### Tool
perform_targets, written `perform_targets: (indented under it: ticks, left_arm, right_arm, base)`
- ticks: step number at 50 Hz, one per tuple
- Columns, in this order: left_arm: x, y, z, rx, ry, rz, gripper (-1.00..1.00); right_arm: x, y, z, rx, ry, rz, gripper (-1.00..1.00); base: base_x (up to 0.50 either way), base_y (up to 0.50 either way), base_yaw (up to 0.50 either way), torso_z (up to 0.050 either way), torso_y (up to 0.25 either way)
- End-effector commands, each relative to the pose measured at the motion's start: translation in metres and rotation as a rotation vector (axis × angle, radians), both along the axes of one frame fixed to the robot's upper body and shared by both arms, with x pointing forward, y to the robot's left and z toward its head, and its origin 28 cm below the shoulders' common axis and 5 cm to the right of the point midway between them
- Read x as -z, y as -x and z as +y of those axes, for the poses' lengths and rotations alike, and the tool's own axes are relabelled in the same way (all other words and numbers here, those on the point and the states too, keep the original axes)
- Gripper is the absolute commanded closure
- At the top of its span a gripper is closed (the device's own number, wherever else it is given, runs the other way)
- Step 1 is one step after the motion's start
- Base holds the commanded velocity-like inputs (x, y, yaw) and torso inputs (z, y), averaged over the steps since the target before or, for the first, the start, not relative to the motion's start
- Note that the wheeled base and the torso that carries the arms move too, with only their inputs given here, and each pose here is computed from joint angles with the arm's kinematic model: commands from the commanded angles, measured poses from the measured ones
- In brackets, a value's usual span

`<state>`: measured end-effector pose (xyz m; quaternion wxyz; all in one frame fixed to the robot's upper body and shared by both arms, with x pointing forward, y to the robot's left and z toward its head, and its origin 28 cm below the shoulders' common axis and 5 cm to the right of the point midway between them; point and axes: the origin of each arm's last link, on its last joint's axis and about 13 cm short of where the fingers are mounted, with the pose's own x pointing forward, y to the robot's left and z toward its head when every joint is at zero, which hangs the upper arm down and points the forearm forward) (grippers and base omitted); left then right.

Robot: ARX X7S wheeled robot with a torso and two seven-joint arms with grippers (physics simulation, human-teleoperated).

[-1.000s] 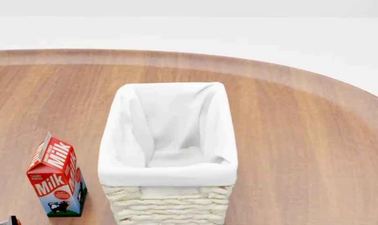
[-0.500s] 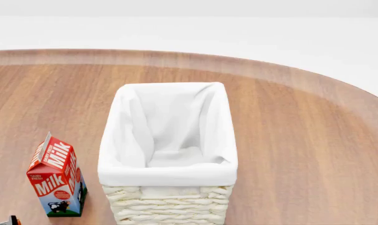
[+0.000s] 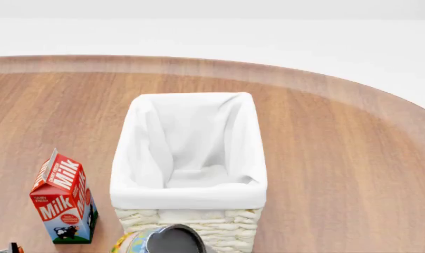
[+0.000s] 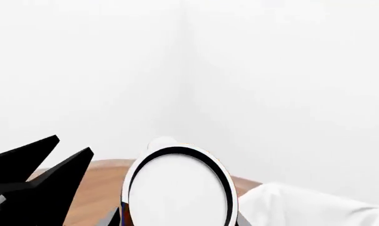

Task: Pick up the alphabet soup, and put it in the basket.

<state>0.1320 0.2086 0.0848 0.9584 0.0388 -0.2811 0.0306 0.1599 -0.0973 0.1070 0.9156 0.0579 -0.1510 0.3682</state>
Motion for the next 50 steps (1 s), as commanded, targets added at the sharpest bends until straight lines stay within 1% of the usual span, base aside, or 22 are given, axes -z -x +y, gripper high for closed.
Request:
perform_targets:
  ticks: [1,3,4,5,7,12,15,19,22,24,26,29,33,44,46,47,50]
  left_arm:
    - [0.000,0.001,0.001,-0.001,0.001,-0.002,-1.00]
    - [0.000,0.001,0.000,0.000,0.000,-0.002,-1.00]
    - [0.000,0.001,0.000,0.000,0.000,-0.002,-1.00]
    - [0.000,0.001,0.000,0.000,0.000,-0.002,-1.00]
    - [0.000,0.001,0.001,0.001,0.000,-0.001,-1.00]
    - [0.000,0.001,0.000,0.002,-0.001,-0.002,-1.00]
    - [0.000,0.000,0.000,0.003,-0.003,-0.001,-1.00]
    - [0.000,0.000,0.000,0.007,-0.004,0.000,-1.00]
    - [0.000,0.001,-0.001,0.005,-0.004,0.000,-1.00]
    - [0.000,0.000,-0.001,0.005,-0.003,0.000,-1.00]
    - [0.000,0.000,-0.001,0.004,-0.003,0.001,-1.00]
    - [-0.001,0.001,0.000,0.003,-0.002,-0.002,-1.00]
    - [-0.001,0.001,0.000,-0.001,0.001,-0.005,-1.00]
    - [-0.001,0.001,0.001,0.000,0.006,-0.007,-1.00]
    - [-0.001,0.000,0.001,0.000,0.005,-0.007,-1.00]
    - [-0.001,0.001,0.001,0.001,0.005,-0.007,-1.00]
    - [-0.001,0.001,0.001,-0.001,0.005,-0.007,-1.00]
  right_arm:
    - [-0.034,-0.003,0.009,0.118,0.085,-0.077,1.00]
    - [-0.042,-0.006,0.012,0.145,0.110,-0.108,1.00]
    - [-0.045,-0.006,0.012,0.137,0.100,-0.098,1.00]
    - [-0.048,-0.009,0.013,0.162,0.113,-0.110,1.00]
    - [-0.055,-0.012,0.014,0.167,0.120,-0.121,1.00]
    - [-0.066,-0.019,0.016,0.185,0.140,-0.126,1.00]
    - [-0.071,-0.024,0.017,0.219,0.174,-0.139,1.00]
    - [-0.077,-0.031,0.016,0.239,0.188,-0.134,1.00]
    - [-0.082,-0.038,0.018,0.249,0.226,-0.118,1.00]
    - [-0.084,-0.041,0.019,0.275,0.255,-0.124,1.00]
    - [-0.085,-0.044,0.021,0.263,0.269,-0.116,1.00]
    - [-0.090,-0.050,0.024,0.280,0.300,-0.113,1.00]
    - [-0.097,-0.062,0.026,0.289,0.313,-0.097,1.00]
    - [-0.115,-0.094,0.031,0.339,0.383,-0.055,1.00]
    - [-0.118,-0.103,0.031,0.360,0.399,-0.045,1.00]
    - [-0.119,-0.107,0.031,0.350,0.395,-0.026,1.00]
    - [-0.122,-0.118,0.033,0.372,0.427,-0.013,1.00]
  base:
    - [0.00,0.00,0.00,0.000,0.000]
    - [0.00,0.00,0.00,0.000,0.000]
    - [0.00,0.00,0.00,0.000,0.000]
    - [0.00,0.00,0.00,0.000,0.000]
    - [0.00,0.00,0.00,0.000,0.000]
    - [0.00,0.00,0.00,0.000,0.002]
    - [0.00,0.00,0.00,0.000,0.000]
    - [0.00,0.00,0.00,0.000,0.000]
    - [0.00,0.00,0.00,0.000,0.000]
    - [0.00,0.00,0.00,0.000,0.000]
    - [0.00,0.00,0.00,0.000,0.000]
    - [0.00,0.00,0.00,0.000,0.000]
    - [0.00,0.00,0.00,0.000,0.003]
    - [0.00,0.00,0.00,0.000,0.000]
    - [0.00,0.00,0.00,0.000,0.000]
    - [0.00,0.00,0.00,0.000,0.000]
    - [0.00,0.00,0.00,0.000,0.000]
